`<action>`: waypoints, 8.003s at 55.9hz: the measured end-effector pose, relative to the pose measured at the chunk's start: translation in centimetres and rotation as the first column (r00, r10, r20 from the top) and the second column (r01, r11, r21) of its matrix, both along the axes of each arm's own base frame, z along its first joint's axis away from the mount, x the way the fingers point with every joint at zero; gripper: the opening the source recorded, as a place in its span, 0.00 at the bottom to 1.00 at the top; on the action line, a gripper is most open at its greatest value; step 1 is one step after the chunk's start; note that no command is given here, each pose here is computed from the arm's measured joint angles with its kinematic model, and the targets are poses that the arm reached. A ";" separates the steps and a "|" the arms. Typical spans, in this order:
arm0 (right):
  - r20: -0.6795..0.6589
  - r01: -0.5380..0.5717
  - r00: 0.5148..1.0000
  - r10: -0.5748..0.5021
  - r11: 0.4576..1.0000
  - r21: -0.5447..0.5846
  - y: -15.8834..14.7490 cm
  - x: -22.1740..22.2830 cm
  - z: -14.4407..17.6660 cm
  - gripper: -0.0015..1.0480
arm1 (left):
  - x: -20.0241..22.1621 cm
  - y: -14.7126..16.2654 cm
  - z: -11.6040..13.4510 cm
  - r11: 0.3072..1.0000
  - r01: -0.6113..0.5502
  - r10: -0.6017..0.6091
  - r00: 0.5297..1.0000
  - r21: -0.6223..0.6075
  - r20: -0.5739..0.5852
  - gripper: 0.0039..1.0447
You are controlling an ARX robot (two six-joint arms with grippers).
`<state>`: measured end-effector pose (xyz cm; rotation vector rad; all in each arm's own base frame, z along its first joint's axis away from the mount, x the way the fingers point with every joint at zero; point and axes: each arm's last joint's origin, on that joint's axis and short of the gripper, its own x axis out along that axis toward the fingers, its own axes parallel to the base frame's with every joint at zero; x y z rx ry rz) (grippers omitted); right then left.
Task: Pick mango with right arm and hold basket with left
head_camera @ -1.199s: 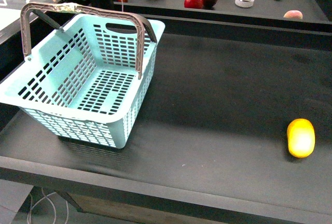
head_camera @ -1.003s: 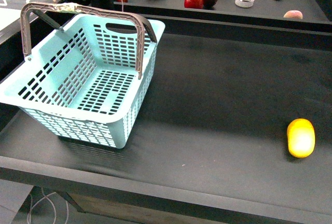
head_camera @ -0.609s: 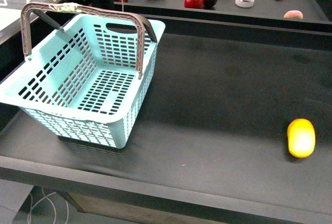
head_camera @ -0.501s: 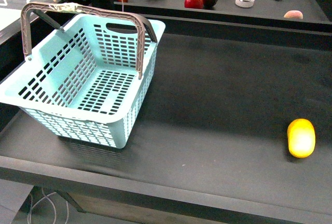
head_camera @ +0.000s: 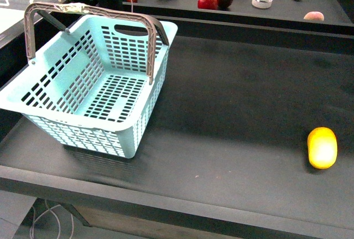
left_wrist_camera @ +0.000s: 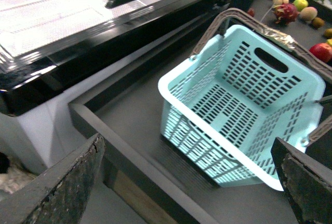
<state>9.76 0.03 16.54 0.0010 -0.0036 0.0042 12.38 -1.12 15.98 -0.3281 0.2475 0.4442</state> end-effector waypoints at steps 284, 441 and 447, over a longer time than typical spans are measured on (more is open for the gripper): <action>0.000 0.000 1.000 0.000 1.000 0.000 0.0 0.0 0.0 0.92 | 17.0 -13.9 -0.1 0.509 0.861 -0.858 0.508 0.005 0.074 0.04; -0.443 0.205 0.883 -0.157 0.977 0.063 -4.6 14.1 -6.0 0.92 | 16.4 -14.2 0.0 0.493 0.870 -0.867 0.492 0.006 0.077 0.04; -0.504 0.225 0.849 -0.157 0.971 0.076 -5.0 16.1 -8.0 0.92 | 16.4 -14.2 0.0 0.493 0.870 -0.868 0.491 0.005 0.077 0.04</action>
